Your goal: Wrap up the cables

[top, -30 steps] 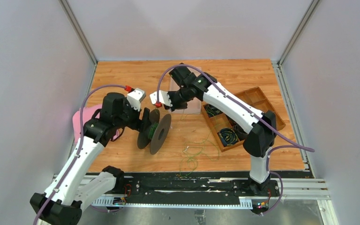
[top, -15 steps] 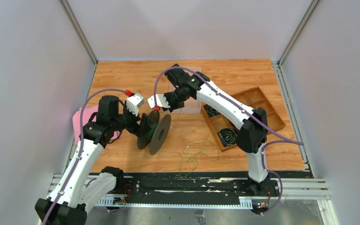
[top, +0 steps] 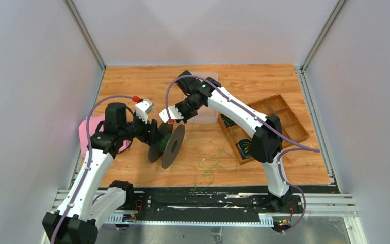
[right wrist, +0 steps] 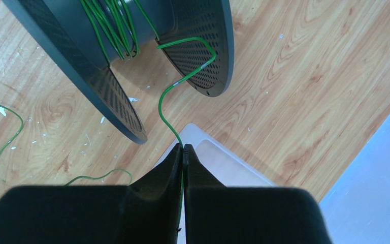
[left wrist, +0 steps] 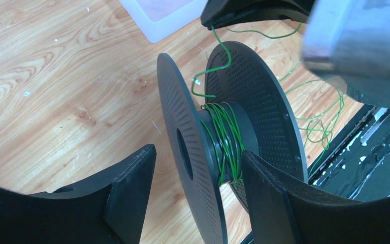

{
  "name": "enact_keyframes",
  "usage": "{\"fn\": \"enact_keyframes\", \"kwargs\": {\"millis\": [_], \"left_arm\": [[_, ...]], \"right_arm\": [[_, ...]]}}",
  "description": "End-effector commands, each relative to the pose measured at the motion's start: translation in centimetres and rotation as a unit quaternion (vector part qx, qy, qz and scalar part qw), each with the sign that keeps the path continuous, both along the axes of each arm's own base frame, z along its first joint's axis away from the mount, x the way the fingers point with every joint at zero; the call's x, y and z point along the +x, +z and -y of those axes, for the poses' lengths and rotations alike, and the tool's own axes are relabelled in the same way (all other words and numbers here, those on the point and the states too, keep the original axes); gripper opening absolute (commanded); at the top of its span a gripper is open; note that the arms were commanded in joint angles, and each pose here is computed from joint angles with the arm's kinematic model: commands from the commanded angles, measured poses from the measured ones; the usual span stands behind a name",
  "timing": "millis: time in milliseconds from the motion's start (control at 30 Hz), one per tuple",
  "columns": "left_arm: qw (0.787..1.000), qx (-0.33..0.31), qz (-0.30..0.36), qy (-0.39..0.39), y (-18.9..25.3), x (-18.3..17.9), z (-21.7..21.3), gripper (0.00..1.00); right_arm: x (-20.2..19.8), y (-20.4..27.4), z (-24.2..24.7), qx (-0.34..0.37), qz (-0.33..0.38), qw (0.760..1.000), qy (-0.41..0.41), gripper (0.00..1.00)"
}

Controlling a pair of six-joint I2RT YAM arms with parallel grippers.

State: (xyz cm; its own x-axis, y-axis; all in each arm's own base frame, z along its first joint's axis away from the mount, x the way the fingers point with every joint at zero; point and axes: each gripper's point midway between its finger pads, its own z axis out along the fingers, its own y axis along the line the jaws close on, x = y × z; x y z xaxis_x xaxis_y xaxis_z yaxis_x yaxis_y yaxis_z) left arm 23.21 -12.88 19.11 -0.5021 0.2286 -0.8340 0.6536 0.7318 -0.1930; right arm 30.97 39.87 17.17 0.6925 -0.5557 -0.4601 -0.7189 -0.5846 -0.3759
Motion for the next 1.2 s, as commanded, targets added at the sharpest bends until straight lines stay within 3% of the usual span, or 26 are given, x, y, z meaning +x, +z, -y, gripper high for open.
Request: {"fn": "enact_keyframes", "kwargs": {"millis": [0,467,667,1167], "left_arm": [[0.999,-0.037,-0.008,0.025,0.1,1.0,0.2,0.65],[0.996,-0.074,-0.027,0.038,-0.6,1.6,0.9,0.65],[0.996,-0.073,-0.030,0.049,-1.1,2.0,0.8,0.59],[0.998,-0.018,0.005,0.057,-1.5,2.8,0.5,0.54]], "right_arm": [[-1.6,0.1,-0.8,0.007,-0.020,0.999,0.035,0.01],[-3.0,-1.8,-1.3,0.011,-0.063,0.997,0.050,0.01],[-3.3,-2.3,-1.5,0.009,-0.073,0.996,0.051,0.01],[-3.8,-3.4,-1.5,0.005,-0.090,0.995,0.047,0.01]]}}
